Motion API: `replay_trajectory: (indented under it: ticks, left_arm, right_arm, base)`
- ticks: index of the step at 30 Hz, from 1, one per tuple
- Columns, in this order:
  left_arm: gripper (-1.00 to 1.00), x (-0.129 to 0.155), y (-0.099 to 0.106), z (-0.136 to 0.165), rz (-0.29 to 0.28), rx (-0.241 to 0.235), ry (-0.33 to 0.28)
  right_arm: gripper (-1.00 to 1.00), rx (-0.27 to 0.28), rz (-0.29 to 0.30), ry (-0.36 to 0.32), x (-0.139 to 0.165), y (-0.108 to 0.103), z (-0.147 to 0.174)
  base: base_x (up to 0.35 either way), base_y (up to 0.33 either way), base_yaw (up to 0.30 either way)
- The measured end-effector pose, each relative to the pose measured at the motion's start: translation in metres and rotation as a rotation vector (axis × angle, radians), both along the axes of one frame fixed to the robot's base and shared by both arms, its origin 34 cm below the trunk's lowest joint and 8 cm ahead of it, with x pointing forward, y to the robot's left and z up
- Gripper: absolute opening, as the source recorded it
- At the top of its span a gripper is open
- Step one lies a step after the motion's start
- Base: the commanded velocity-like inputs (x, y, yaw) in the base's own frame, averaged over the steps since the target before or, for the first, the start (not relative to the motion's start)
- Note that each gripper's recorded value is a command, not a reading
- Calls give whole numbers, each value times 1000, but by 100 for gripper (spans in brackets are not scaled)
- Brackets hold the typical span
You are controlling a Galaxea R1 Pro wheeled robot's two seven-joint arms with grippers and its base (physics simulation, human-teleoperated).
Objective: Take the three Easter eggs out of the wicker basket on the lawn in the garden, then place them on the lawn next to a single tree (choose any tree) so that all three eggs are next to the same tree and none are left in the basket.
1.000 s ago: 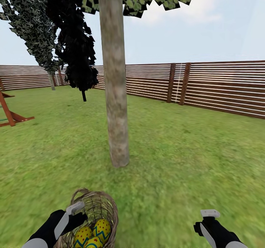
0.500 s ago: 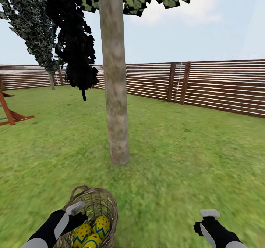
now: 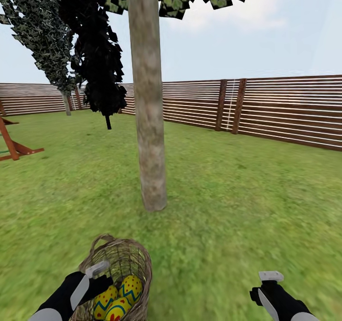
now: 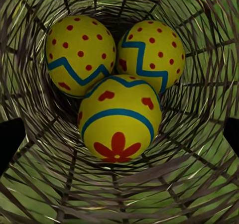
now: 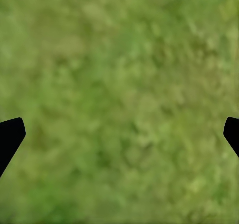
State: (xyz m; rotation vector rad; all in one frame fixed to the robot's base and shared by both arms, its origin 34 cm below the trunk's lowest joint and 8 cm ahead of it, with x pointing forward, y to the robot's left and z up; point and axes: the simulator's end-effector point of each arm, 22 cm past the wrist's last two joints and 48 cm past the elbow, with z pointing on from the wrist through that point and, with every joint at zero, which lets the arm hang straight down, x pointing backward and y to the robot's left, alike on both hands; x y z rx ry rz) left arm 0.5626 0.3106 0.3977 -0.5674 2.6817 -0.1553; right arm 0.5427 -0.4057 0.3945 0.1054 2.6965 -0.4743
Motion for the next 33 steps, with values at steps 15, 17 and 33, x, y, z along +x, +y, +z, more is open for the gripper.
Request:
replay_trajectory:
  ticks: [15, 17, 33]
  left_arm:
    - [100, -7, 0, -33, 0, 0, 0]
    - [100, -8, 0, -37, -1, 0, 0]
    - [100, -11, -2, -52, -2, -6, -5]
  right_arm:
    - [100, 0, 0, 0, -7, 0, -32]
    - [100, 0, 0, -1, -8, 0, -37]
    - [100, 0, 0, -1, -12, 0, -52]
  base:
    - [0, 0, 0]
    - [0, 0, 0]
    - [27, 0, 0]
